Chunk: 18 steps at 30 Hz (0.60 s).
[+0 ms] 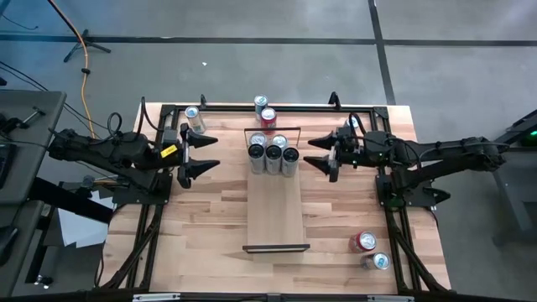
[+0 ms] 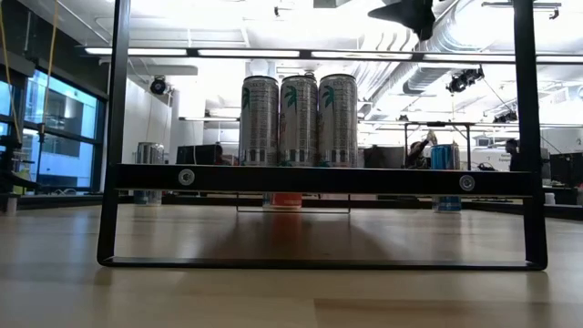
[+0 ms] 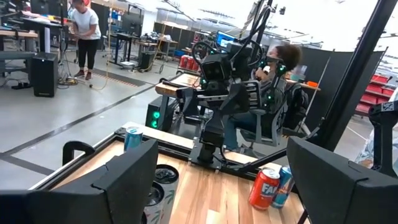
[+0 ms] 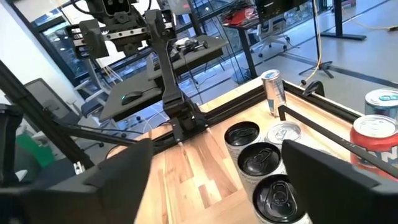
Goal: Place canned beverage on shelf
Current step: Put the left blue soda can on the shelf
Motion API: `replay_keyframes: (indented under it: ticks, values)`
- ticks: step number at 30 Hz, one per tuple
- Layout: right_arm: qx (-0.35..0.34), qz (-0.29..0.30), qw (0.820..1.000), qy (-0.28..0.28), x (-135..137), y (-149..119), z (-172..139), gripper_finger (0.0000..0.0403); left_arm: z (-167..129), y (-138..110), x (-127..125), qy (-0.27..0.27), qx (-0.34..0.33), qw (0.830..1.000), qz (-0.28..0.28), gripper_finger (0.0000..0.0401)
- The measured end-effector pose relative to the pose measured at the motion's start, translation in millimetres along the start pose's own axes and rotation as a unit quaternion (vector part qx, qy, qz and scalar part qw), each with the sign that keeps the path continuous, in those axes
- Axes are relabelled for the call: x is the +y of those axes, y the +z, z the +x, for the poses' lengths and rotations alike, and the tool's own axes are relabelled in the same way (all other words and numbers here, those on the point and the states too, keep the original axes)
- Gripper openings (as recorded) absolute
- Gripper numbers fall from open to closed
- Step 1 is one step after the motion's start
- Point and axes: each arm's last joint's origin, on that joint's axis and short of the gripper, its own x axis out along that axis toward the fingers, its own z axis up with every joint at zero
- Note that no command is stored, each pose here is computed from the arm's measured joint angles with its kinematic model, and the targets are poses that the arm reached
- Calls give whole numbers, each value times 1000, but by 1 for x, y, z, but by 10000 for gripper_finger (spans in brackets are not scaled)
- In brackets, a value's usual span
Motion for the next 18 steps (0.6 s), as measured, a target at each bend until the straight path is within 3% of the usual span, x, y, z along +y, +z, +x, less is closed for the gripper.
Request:
replay_keyframes:
  ticks: [4,13,15,18]
  values:
    - [-1,-4,1000,-3,0,0,0,368,0,0,0,0,0,1000,0,316]
    - [-1,-4,1000,-3,0,0,0,371,0,0,0,2,0,1000,-1,316]
    - [-1,-4,1000,-3,0,0,0,371,0,0,1,19,-4,999,-28,316]
    - [-1,-4,1000,-3,0,0,0,371,2,-1,4,90,-22,991,-97,316]
